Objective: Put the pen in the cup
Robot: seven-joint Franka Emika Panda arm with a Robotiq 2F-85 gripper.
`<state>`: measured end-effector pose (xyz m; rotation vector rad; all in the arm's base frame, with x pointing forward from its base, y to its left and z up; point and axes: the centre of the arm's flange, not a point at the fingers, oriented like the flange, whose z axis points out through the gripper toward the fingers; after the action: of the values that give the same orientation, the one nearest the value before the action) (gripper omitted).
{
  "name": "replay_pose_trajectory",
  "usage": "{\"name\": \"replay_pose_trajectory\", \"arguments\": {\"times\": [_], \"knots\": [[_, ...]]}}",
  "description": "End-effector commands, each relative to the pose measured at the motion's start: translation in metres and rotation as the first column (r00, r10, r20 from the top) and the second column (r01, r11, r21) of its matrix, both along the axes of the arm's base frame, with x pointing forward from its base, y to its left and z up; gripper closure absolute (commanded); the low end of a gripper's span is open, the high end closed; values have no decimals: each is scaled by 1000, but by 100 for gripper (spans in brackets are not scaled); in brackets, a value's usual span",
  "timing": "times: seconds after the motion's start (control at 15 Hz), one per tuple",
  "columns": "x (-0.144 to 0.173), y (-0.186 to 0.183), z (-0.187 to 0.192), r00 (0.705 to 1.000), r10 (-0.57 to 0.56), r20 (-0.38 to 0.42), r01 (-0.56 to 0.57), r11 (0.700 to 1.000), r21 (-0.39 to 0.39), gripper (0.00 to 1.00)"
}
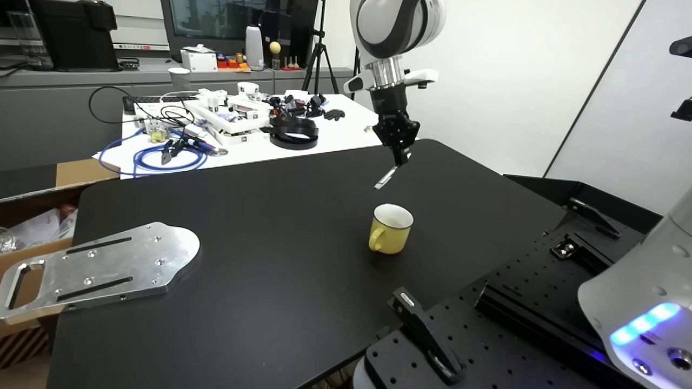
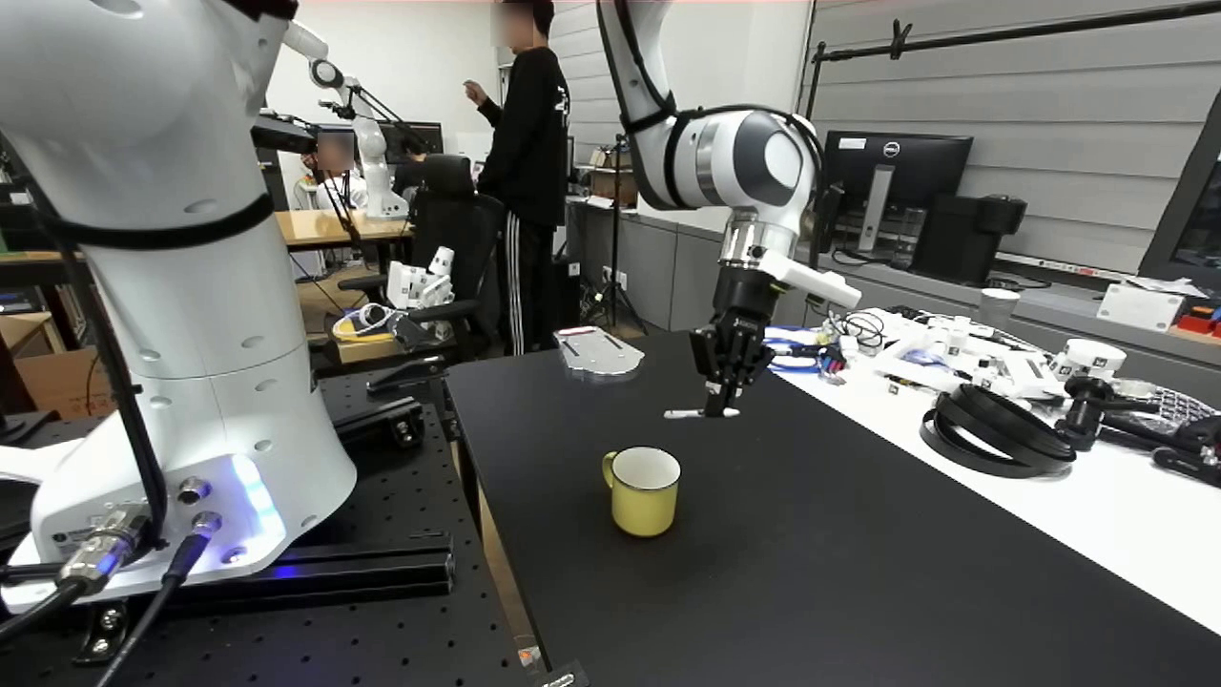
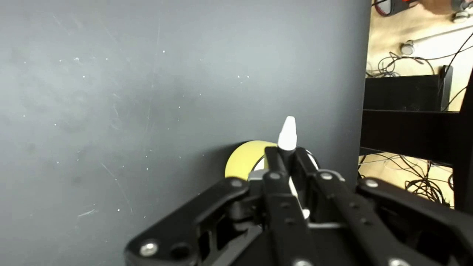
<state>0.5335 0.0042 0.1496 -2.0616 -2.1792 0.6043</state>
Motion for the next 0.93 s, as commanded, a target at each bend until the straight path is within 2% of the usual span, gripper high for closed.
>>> {"name": "replay_pose_trajectory", "arguments": {"times": [0.0,0.87], "knots": [[-8,3,-5,1000,2,22,0,997,-72,97],[-20,16,-23,997,81,13,-77,975,-208,97]]}}
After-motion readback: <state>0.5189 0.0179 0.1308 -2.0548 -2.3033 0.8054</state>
